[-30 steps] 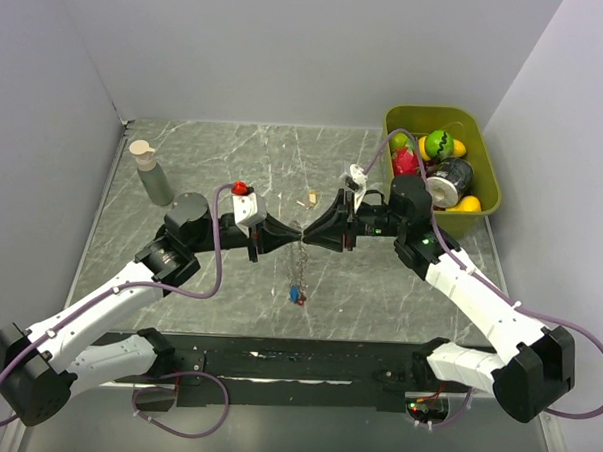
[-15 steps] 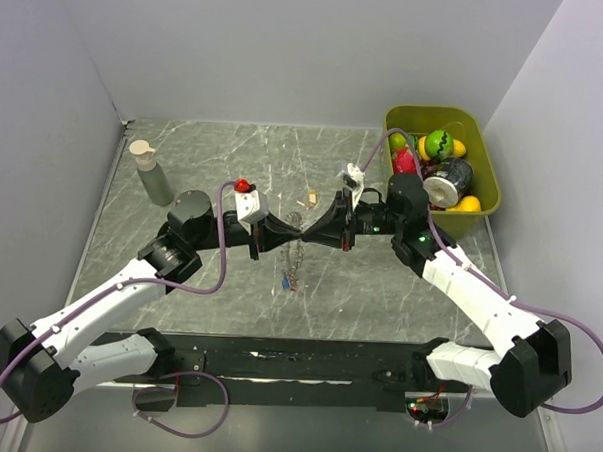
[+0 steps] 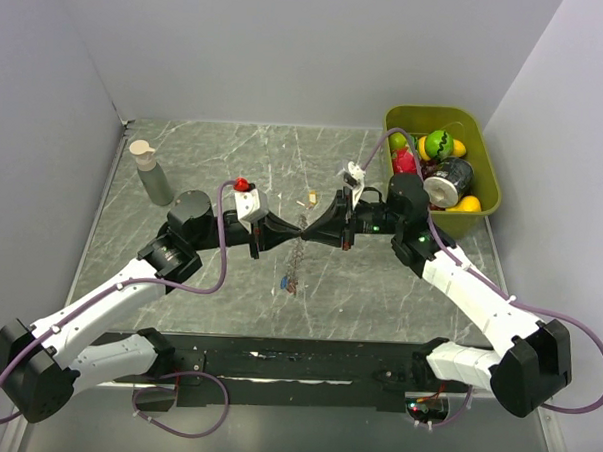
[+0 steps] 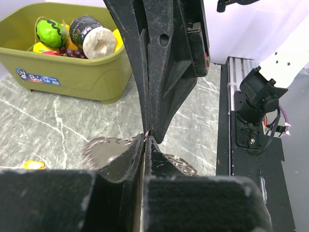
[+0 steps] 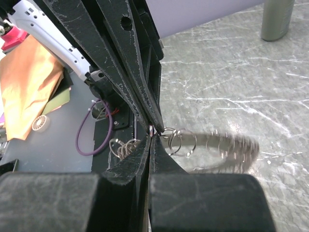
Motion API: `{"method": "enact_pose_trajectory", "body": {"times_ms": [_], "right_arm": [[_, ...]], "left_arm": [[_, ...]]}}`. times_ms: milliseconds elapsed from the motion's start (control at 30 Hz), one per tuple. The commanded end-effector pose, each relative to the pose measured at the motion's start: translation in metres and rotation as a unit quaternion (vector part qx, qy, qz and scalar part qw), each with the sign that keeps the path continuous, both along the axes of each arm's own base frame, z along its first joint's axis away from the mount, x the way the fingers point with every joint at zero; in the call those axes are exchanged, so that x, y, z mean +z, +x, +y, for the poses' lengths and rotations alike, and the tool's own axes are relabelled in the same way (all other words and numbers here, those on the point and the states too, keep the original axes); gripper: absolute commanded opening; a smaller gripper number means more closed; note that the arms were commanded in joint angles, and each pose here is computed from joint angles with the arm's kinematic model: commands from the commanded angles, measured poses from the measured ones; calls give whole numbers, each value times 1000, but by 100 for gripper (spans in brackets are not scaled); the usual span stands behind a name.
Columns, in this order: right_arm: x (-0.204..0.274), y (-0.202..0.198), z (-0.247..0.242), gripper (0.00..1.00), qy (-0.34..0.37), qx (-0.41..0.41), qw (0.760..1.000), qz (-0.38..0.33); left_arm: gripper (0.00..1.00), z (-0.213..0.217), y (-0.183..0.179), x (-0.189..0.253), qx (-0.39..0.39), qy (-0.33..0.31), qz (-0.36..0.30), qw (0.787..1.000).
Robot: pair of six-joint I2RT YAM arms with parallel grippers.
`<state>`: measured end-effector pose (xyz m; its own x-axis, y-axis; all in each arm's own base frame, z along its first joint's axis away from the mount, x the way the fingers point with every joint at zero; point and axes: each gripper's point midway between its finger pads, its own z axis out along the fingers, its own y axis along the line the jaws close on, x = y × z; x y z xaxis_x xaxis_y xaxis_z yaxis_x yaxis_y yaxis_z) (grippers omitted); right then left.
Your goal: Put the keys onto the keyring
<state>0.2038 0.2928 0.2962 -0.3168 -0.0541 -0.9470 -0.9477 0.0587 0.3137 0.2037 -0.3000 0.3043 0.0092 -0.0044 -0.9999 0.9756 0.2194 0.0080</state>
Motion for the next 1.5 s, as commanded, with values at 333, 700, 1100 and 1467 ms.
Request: {"method": "enact_pose_trajectory", "body": {"times_ms": [333,700,1100,1467], "right_arm": [[35,-1,-4,0,49,-27,996,-65],[73,-12,-24,0,151,-82,978,-114],[103,-29,-32,0,216,-72,964,-139],[101,-26,-32,0,212,-79,965,-132]], "left_arm": [[35,2,2,41,21,-49,-32,998],[62,30,-22,73,-24,-158,-46,986],[39,13,-42,83,-118,-188,-23,975],[32,-6,-41,91,-134,-199,-9,971]]}}
